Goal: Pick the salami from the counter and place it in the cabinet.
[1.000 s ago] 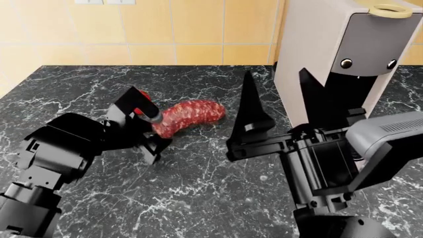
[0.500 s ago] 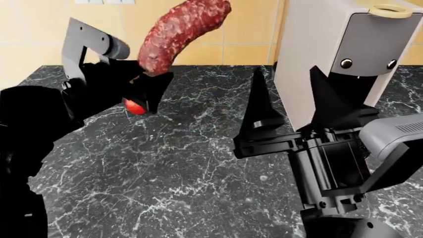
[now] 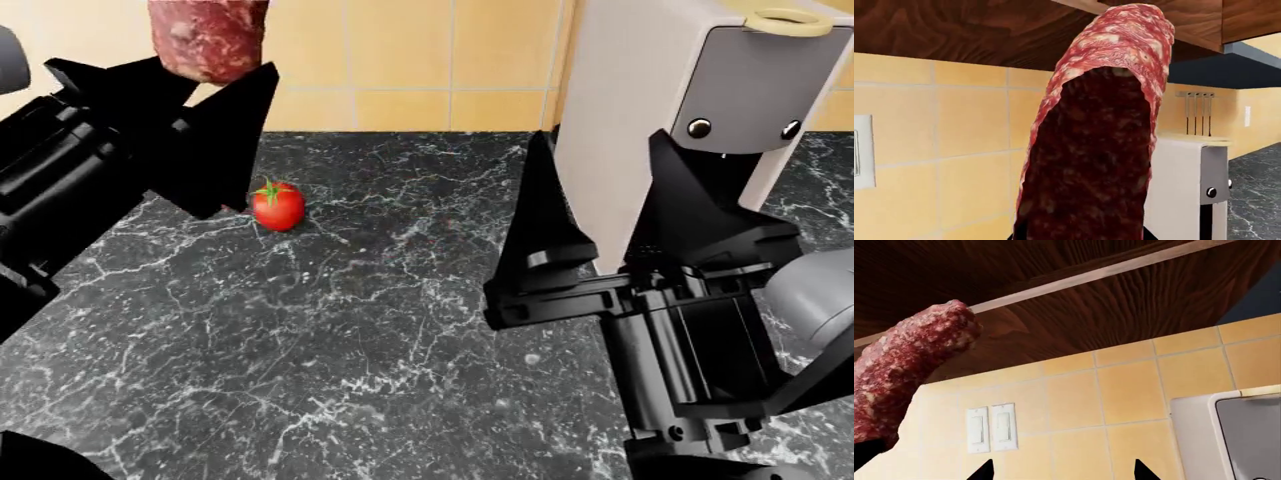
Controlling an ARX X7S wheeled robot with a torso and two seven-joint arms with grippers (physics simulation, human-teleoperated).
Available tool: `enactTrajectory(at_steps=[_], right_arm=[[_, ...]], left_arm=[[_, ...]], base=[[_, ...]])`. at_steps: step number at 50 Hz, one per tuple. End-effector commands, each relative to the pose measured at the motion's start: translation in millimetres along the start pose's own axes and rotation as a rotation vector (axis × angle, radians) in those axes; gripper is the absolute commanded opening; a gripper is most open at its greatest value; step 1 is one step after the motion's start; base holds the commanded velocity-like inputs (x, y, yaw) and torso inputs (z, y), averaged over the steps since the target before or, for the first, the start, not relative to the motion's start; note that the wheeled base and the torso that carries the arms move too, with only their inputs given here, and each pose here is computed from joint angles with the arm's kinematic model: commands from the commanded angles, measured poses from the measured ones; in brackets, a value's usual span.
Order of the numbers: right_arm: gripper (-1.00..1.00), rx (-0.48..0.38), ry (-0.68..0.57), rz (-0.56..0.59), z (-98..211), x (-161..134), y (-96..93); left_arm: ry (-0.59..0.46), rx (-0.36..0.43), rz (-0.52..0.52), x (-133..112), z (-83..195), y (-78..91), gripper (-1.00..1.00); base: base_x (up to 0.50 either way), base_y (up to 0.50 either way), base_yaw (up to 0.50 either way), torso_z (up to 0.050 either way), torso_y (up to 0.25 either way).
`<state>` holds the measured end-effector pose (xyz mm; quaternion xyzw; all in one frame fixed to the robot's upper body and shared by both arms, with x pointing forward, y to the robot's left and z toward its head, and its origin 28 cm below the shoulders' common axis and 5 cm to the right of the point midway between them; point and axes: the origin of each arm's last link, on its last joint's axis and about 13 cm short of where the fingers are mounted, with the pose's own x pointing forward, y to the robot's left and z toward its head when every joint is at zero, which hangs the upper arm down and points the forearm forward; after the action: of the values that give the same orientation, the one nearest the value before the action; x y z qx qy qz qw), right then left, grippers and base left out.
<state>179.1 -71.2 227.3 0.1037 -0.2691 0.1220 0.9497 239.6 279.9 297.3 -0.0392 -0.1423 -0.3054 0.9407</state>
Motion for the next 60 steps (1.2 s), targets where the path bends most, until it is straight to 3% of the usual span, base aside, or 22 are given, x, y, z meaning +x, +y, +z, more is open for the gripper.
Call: enactTrajectory(at_steps=[1,12,23,29,37,48,57,60], right_arm=[[1.0,-0.005,-0.003,0.002,2.2,-1.1,1.1],[1.0,0.0,0.001,-0.008,-0.5,0.1,-0.9],[1.0,0.006,-0.002,-0.015,-0.6,0.3,-4.0],[1.0,0.013,-0.001,-0.012,-1.6,-0.1,-4.3],[1.0,0.025,-0.004,-0.003,-0.2,-1.5,-4.1],[1.0,0.047,-0.008,-0.007,1.3,-5.4,-8.0],[1.0,0.056,-0.01,-0.01,2.9,-7.3,-10.1],[1.0,0.059,-0.013,-0.011,3.5,-7.7,-10.6]], left_arm=[[-0.141,-0.015,-0.024,-18.8,7.8,-15.0,-1.0],[-0.235,-0.01,-0.074,-19.8,20.5,-23.5,-1.0],[-0.277,0.028,-0.056,-10.6,41.5,-26.9,-1.0],[-0.267,0.076,0.056,8.8,65.4,-20.8,-1.0],[-0.271,0.121,0.394,56.0,110.2,11.7,-1.0],[-0.252,0.206,0.508,106.0,170.5,22.7,-1.0],[-0.119,0.298,0.667,141.2,209.1,49.3,-1.0],[-0.073,0.281,0.692,145.8,214.9,52.1,-1.0]], base=[[0.0,0.0,0.0,0.0,0.0],[0.0,0.0,0.0,0.0,0.0],[0.0,0.0,0.0,0.0,0.0],[0.0,0.0,0.0,0.0,0.0],[0.0,0.0,0.0,0.0,0.0],[0.0,0.0,0.0,0.0,0.0],[0.0,0.0,0.0,0.0,0.0],[0.0,0.0,0.0,0.0,0.0]])
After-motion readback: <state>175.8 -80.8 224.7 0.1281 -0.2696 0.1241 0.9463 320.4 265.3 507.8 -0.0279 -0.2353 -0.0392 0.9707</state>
